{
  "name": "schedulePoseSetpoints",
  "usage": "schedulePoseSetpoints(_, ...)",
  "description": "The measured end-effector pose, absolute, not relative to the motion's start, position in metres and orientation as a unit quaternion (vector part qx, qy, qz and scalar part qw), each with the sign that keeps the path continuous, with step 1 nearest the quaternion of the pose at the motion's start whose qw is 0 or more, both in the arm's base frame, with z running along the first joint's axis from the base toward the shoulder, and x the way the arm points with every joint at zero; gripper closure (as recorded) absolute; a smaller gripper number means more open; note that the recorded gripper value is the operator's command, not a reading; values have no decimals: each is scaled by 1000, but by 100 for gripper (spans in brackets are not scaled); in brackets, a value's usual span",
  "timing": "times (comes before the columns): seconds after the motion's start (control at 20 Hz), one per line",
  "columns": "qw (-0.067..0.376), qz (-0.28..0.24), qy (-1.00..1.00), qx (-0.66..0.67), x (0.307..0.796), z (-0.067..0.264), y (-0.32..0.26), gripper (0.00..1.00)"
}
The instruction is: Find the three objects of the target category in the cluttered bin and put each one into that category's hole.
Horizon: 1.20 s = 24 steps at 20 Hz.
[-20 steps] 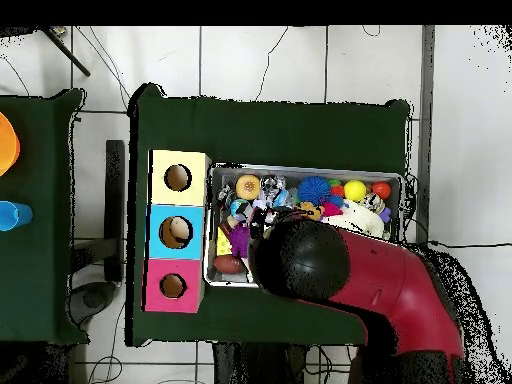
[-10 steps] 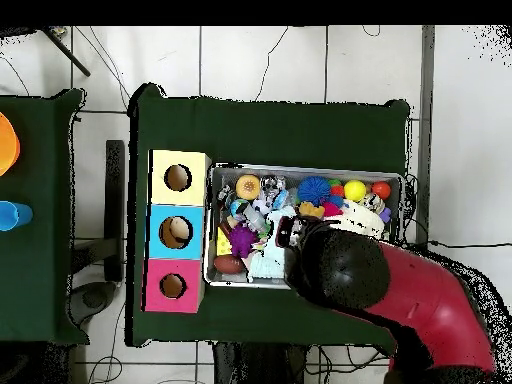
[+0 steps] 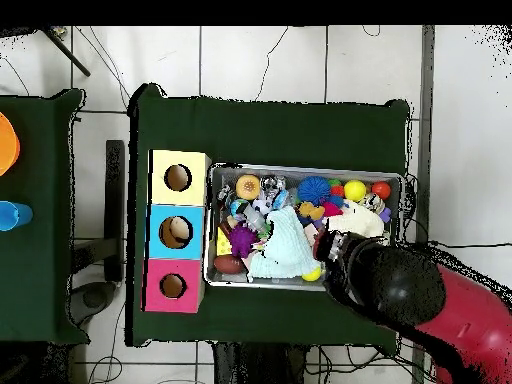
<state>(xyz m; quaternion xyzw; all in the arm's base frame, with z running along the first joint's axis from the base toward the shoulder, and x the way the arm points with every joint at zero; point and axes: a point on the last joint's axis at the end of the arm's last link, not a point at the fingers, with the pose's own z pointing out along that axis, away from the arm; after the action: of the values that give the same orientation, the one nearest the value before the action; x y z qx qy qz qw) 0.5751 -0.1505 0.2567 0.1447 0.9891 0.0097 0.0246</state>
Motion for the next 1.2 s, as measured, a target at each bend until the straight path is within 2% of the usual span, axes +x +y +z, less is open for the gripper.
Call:
schedulePoseSetpoints(0.4,23,4,989,149,567,250,-184,0)
schedulePoseSetpoints(1.2,-15,25,994,109,555,184,-197,0)
